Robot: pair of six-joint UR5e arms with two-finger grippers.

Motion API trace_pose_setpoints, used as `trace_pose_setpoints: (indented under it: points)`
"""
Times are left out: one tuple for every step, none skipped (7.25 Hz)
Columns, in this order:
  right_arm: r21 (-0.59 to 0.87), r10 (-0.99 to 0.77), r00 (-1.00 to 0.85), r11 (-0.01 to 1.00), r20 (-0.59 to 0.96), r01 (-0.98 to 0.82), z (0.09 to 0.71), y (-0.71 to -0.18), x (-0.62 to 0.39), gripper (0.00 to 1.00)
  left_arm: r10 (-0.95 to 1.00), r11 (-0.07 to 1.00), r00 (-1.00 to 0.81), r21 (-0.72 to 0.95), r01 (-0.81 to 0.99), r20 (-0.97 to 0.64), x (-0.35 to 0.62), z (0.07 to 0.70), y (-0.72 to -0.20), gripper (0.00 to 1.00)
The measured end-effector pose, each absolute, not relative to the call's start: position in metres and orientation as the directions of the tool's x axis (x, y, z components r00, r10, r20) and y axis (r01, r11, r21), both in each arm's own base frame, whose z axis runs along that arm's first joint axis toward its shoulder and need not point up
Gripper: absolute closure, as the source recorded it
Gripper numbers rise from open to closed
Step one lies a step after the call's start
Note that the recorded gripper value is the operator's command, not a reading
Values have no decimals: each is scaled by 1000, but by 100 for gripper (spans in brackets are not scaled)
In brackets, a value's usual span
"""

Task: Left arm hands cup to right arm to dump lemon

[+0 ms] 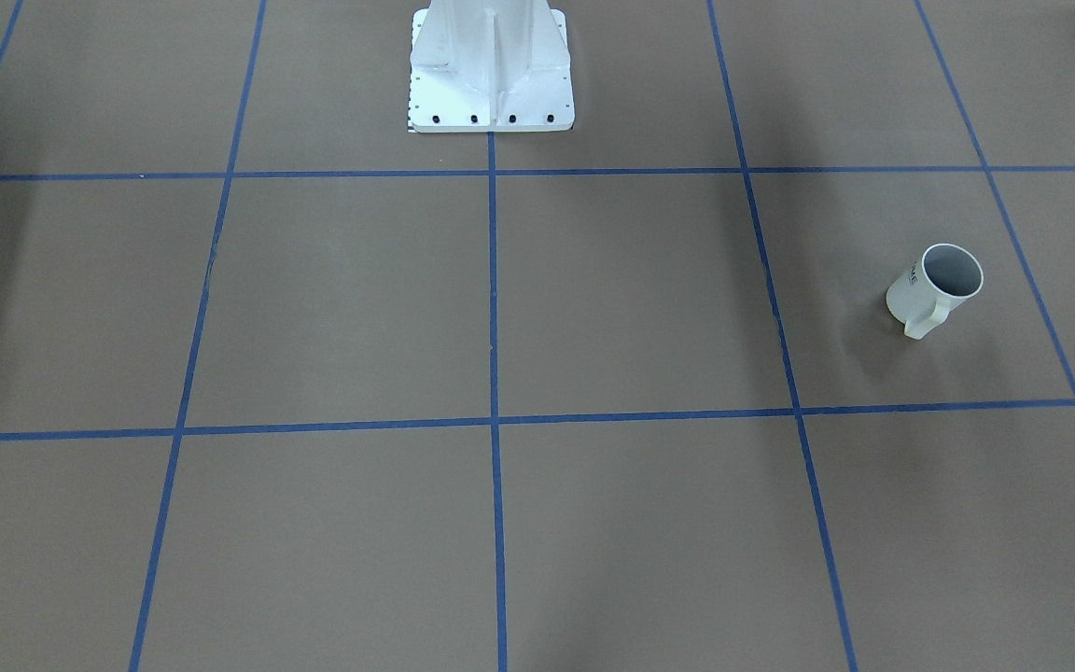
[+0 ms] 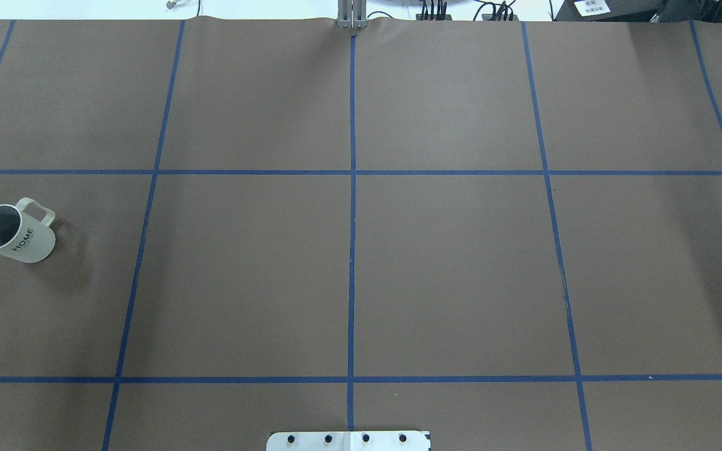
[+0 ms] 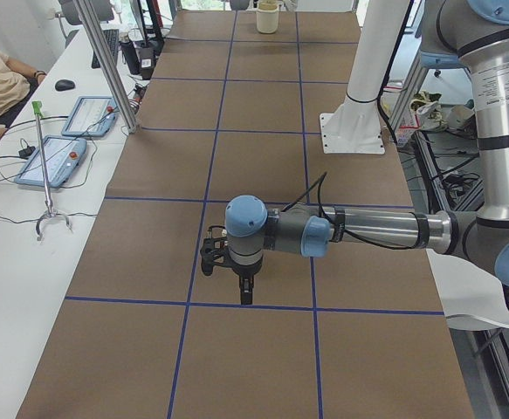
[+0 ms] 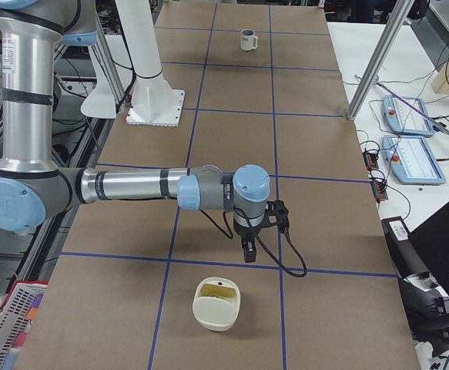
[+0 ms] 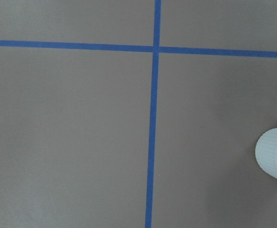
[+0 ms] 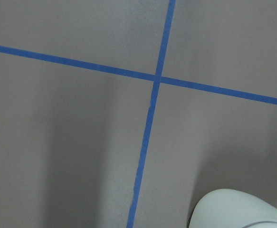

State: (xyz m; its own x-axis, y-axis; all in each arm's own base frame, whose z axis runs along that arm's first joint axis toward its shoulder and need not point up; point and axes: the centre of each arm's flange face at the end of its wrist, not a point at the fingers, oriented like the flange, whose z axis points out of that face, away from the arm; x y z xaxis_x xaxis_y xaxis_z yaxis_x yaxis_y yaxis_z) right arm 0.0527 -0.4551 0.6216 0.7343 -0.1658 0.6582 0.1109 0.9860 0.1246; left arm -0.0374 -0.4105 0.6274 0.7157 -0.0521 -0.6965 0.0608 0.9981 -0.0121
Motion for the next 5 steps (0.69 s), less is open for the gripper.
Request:
trace_pose_setpoints:
  points:
    - [123, -167, 730, 986, 662, 113, 622, -453, 51, 0, -56, 998, 717, -17, 61, -695, -38, 630, -410, 0]
    - [121, -166, 729, 986, 665, 114, 623, -451, 51, 0, -62, 998, 718, -23, 63, -693, -37, 632, -412, 0]
    - [120, -165, 728, 986, 665, 115, 624, -451, 50, 0, -64, 998, 718, -25, 64, -693, -37, 633, -414, 0]
    - [116, -164, 728, 986, 666, 116, 625, -451, 50, 0, -61, 998, 717, -21, 65, -695, -37, 630, -416, 0]
    - [110, -162, 727, 987, 667, 119, 626, -450, 48, 0, -59, 998, 716, -17, 65, -695, -37, 629, -417, 0]
